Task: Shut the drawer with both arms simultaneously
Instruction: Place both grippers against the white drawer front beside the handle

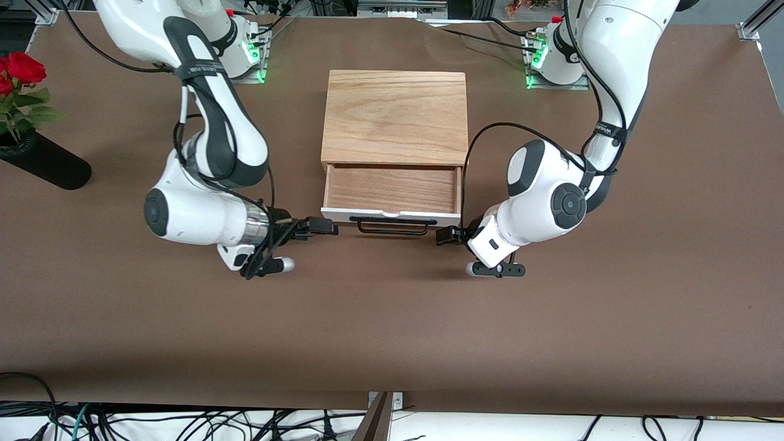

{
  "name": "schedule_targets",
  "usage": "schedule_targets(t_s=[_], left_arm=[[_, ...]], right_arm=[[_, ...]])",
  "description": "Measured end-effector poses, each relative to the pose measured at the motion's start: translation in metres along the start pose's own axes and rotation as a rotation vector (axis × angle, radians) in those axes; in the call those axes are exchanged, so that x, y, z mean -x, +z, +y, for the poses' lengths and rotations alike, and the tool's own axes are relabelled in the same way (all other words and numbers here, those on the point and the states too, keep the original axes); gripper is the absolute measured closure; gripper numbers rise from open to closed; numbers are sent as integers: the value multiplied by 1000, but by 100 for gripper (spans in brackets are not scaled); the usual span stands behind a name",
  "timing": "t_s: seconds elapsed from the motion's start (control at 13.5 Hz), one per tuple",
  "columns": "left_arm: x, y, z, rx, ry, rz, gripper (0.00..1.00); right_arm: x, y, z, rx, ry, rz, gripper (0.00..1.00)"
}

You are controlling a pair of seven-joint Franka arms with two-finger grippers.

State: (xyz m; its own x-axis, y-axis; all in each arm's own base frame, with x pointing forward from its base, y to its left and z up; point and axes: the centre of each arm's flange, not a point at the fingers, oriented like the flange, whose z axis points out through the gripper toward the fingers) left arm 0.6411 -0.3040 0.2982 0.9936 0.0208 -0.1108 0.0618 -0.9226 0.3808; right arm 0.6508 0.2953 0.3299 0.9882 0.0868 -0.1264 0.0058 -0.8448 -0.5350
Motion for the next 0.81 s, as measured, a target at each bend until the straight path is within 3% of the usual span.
schedule_targets(t_s=[0.81], left_arm=[[19,13,-6,-47,-47,-170,0]], right_arm=[[19,57,17,31,-24,-110,0]])
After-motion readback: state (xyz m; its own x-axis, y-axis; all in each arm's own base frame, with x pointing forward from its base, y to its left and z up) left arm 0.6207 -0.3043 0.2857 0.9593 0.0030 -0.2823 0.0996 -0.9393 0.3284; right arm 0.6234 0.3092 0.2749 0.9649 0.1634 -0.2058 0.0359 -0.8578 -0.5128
